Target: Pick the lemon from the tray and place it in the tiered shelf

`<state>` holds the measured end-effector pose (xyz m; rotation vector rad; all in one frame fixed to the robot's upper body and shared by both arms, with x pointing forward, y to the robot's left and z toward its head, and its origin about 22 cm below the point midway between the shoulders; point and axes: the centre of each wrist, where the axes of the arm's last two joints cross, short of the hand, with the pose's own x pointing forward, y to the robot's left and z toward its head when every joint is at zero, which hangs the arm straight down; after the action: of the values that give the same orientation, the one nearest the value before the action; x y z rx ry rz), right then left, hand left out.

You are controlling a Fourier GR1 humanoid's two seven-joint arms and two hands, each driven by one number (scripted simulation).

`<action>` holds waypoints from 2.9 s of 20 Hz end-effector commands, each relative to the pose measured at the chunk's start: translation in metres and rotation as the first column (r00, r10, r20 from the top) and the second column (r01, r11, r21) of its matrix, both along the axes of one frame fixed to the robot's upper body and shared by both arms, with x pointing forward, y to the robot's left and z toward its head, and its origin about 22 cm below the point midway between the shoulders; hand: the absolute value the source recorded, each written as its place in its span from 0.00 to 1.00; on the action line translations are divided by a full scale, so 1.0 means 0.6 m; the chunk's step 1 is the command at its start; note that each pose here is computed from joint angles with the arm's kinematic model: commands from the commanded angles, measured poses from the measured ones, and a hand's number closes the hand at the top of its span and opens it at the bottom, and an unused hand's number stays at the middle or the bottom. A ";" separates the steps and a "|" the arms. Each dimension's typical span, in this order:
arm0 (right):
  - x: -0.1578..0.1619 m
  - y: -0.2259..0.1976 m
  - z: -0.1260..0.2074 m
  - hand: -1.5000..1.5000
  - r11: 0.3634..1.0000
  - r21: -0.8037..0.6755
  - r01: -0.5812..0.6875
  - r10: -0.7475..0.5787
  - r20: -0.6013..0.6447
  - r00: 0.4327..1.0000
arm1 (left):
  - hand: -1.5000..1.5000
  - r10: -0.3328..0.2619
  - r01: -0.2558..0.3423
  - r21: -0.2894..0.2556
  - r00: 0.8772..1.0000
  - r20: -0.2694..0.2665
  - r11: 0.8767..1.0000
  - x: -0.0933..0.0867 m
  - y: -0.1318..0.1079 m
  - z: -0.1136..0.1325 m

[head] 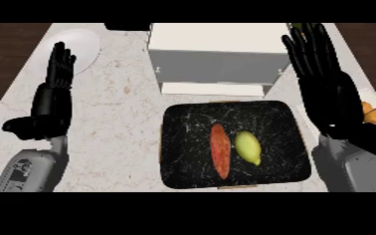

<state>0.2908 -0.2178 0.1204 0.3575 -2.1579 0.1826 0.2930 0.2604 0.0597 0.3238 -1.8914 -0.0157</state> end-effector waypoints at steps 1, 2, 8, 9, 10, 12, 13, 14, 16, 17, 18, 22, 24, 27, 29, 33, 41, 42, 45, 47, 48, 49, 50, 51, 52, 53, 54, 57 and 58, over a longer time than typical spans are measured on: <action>-0.007 -0.026 -0.004 1.00 0.999 -0.023 0.046 -0.044 0.089 0.995 | 0.50 -0.002 -0.002 -0.043 0.996 -0.094 0.999 -0.030 0.029 -0.009; -0.046 -0.072 -0.014 1.00 0.995 -0.020 0.096 -0.093 0.136 0.986 | 0.50 0.042 -0.055 -0.059 0.977 -0.209 0.997 -0.041 0.042 -0.059; -0.078 -0.256 -0.098 1.00 0.787 -0.284 0.548 -0.561 0.040 0.827 | 0.50 -0.046 -0.100 -0.199 0.783 -0.620 0.975 -0.097 0.052 -0.154; -0.093 -0.248 -0.157 1.00 0.826 -0.231 0.515 -0.540 -0.062 0.839 | 0.50 -0.063 -0.094 -0.208 0.765 -0.641 0.974 -0.092 0.042 -0.163; -0.096 -0.268 -0.177 1.00 0.851 -0.155 0.502 -0.516 -0.064 0.854 | 0.50 -0.099 -0.065 -0.222 0.751 -0.653 0.973 -0.091 0.043 -0.168; -0.119 -0.285 -0.229 0.00 0.880 -0.086 0.468 -0.470 -0.008 0.883 | 0.50 -0.097 -0.056 -0.200 0.731 -0.676 0.978 -0.073 0.061 -0.148; -0.125 -0.294 -0.248 0.00 0.901 -0.092 0.424 -0.425 0.001 0.905 | 0.50 -0.122 -0.039 -0.221 0.735 -0.667 0.974 -0.087 0.051 -0.148; -0.135 -0.312 -0.260 0.00 0.902 -0.109 0.419 -0.417 0.037 0.908 | 0.50 -0.126 -0.048 -0.229 0.719 -0.683 0.972 -0.094 0.059 -0.154; -0.131 -0.324 -0.269 0.00 0.925 -0.176 0.338 -0.330 0.075 0.941 | 0.50 -0.114 -0.050 -0.215 0.721 -0.683 0.975 -0.069 0.036 -0.149; -0.151 -0.346 -0.263 0.00 0.936 -0.192 0.296 -0.286 0.077 0.955 | 0.50 -0.131 -0.035 -0.224 0.720 -0.682 0.974 -0.055 0.042 -0.126; -0.150 -0.341 -0.269 0.00 0.933 -0.251 0.260 -0.244 0.090 0.965 | 0.50 -0.112 -0.051 -0.213 0.719 -0.686 0.976 -0.067 0.040 -0.154; -0.184 -0.329 -0.244 0.00 0.928 -0.326 0.182 -0.161 0.090 0.983 | 0.50 -0.105 -0.061 -0.210 0.713 -0.693 0.976 -0.072 0.069 -0.145; -0.189 -0.361 -0.209 0.00 0.903 -0.407 0.137 -0.124 0.059 0.991 | 0.50 -0.125 -0.053 -0.229 0.708 -0.695 0.972 -0.090 0.039 -0.155; -0.210 -0.301 -0.173 0.00 0.857 -0.499 0.126 -0.114 0.056 0.992 | 0.50 -0.123 -0.057 -0.231 0.710 -0.694 0.971 -0.071 0.036 -0.133; -0.214 -0.262 -0.162 0.00 0.816 -0.554 0.167 -0.159 0.063 0.985 | 0.50 -0.124 -0.055 -0.227 0.699 -0.704 0.972 -0.088 0.072 -0.142; -0.237 -0.204 -0.120 0.00 0.795 -0.550 0.257 -0.285 0.036 0.958 | 0.50 -0.104 -0.077 -0.223 0.708 -0.699 0.972 -0.069 0.070 -0.141; -0.227 -0.109 -0.100 0.00 0.692 -0.643 0.328 -0.430 -0.003 0.903 | 0.50 -0.106 -0.062 -0.213 0.713 -0.693 0.975 -0.081 0.043 -0.141; -0.228 -0.083 -0.099 0.00 0.680 -0.664 0.311 -0.421 -0.006 0.907 | 0.50 -0.115 -0.047 -0.214 0.722 -0.682 0.976 -0.064 0.045 -0.149; -0.235 -0.055 -0.100 0.00 0.655 -0.711 0.255 -0.415 -0.057 0.908 | 0.50 -0.123 -0.064 -0.239 0.712 -0.691 0.969 -0.074 0.026 -0.139; -0.224 -0.046 -0.097 0.00 0.617 -0.741 0.264 -0.425 -0.032 0.905 | 0.50 -0.115 -0.041 -0.202 0.704 -0.701 0.979 -0.080 0.064 -0.131; -0.222 -0.001 -0.109 0.00 0.613 -0.740 0.275 -0.423 -0.014 0.906 | 0.50 -0.126 -0.041 -0.225 0.725 -0.677 0.974 -0.085 0.088 -0.154; -0.214 -0.042 -0.079 0.00 0.599 -0.749 0.282 -0.445 -0.018 0.896 | 0.50 -0.126 -0.046 -0.228 0.719 -0.683 0.973 -0.077 0.038 -0.153; -0.247 -0.044 -0.111 0.00 0.592 -0.763 0.259 -0.437 -0.034 0.899 | 0.50 -0.135 -0.040 -0.227 0.701 -0.700 0.973 -0.071 0.048 -0.154; -0.228 -0.041 -0.106 0.00 0.584 -0.774 0.243 -0.432 -0.043 0.901 | 0.50 -0.128 -0.042 -0.222 0.708 -0.694 0.974 -0.083 0.073 -0.129; -0.209 -0.033 -0.110 0.00 0.556 -0.792 0.252 -0.462 -0.042 0.886 | 0.50 -0.120 -0.059 -0.229 0.712 -0.692 0.972 -0.103 0.043 -0.169; -0.212 -0.029 -0.109 0.00 0.551 -0.794 0.256 -0.467 -0.039 0.883 | 0.50 -0.105 -0.053 -0.202 0.712 -0.694 0.978 -0.063 0.053 -0.122; -0.215 -0.030 -0.136 0.00 0.548 -0.799 0.247 -0.477 -0.057 0.877 | 0.50 -0.114 -0.056 -0.216 0.706 -0.699 0.975 -0.070 0.042 -0.152; -0.219 -0.016 -0.143 0.00 0.543 -0.794 0.272 -0.505 -0.050 0.862 | 0.50 -0.113 -0.050 -0.218 0.731 -0.673 0.975 -0.056 0.048 -0.170; -0.233 0.000 -0.129 0.00 0.532 -0.793 0.297 -0.532 -0.040 0.846 | 0.50 -0.115 -0.052 -0.217 0.714 -0.691 0.975 -0.084 0.071 -0.150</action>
<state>0.1556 -0.2297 0.0459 -0.5678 -1.6408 0.7215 0.2521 0.2955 -0.0288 0.1022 -1.1269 0.0445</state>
